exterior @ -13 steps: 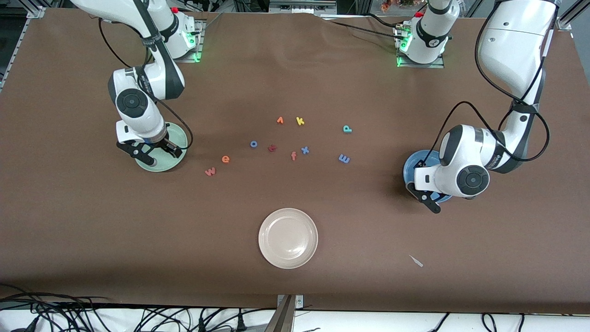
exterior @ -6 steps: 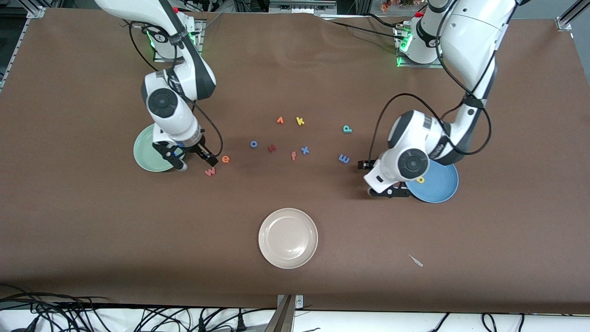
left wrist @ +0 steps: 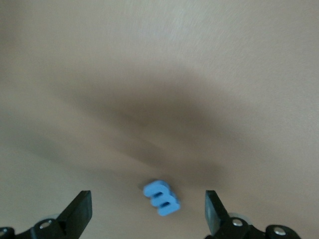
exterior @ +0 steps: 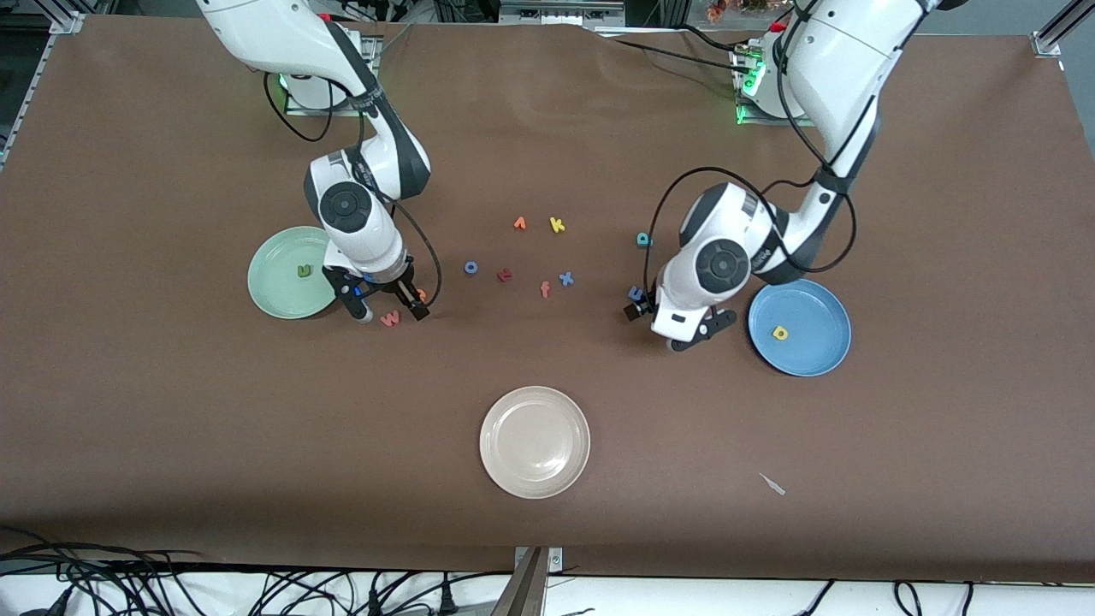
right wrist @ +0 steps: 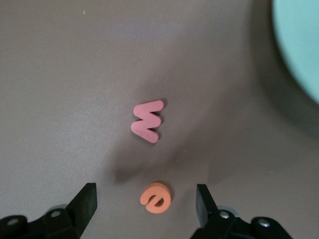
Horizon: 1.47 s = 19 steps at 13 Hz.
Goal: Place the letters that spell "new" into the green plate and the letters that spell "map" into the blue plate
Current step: 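Grasp the blue m with the left gripper while the right gripper grasps orange e, then place the m with the left gripper while the right gripper places the e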
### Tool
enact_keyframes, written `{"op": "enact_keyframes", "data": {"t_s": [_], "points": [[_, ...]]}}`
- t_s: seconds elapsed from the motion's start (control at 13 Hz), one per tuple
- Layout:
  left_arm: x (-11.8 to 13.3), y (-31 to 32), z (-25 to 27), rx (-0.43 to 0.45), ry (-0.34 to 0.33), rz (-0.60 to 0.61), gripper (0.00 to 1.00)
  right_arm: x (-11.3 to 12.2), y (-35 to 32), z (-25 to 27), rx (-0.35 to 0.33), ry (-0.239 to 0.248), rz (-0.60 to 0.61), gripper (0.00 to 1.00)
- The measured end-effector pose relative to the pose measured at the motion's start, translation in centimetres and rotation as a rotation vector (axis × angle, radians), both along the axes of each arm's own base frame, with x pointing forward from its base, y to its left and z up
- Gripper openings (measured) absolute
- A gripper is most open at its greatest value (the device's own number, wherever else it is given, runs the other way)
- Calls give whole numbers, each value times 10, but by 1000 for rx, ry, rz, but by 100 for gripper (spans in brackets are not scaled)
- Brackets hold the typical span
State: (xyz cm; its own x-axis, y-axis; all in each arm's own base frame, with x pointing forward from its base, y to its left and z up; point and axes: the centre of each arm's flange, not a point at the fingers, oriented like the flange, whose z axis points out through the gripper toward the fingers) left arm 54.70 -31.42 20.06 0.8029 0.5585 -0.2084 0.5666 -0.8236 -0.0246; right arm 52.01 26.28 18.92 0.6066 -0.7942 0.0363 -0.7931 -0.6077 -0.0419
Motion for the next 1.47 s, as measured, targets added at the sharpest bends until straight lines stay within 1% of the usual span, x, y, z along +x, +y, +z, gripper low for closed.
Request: {"op": "enact_keyframes", "data": {"t_s": [0.08,0.15,0.23,0.31,0.46,0.62,0.85,0.93,1.0,1.08,1.16,1.23,1.31,1.47], "points": [[-9,-9,-4,1,-21,63,100,-1,2,-6,4,-7,-8,85],[-19,-18,-7,-3,-45,117,100,-2,4,-9,7,-9,-12,84],[-29,-23,-10,0,-60,150,100,-3,5,-11,8,-7,-14,76],[-36,-24,-11,13,-65,180,100,-4,6,-12,8,-4,-14,75],[-43,-26,-10,77,-108,225,99,-4,6,-14,6,-2,-14,56],[-47,-29,-11,122,-145,256,97,-3,7,-11,9,-6,-11,30],[-45,-27,-13,122,-151,292,96,2,7,-4,9,-17,37,30],[-43,-26,-16,120,-151,307,95,7,1,4,0,-11,65,30],[-42,-24,-20,121,-149,318,89,12,-10,17,-21,13,106,30],[-41,-23,-25,119,-147,328,89,16,-26,32,-44,52,148,30],[-40,-23,-29,114,-147,332,81,18,-45,49,-64,100,189,30],[-40,-23,-32,111,-147,334,81,19,-65,66,-74,140,230,30],[-40,-23,-35,109,-146,337,75,18,-86,77,-76,165,268,30],[-37,-26,-30,101,-155,346,51,6,-126,78,-72,204,329,30]]}}
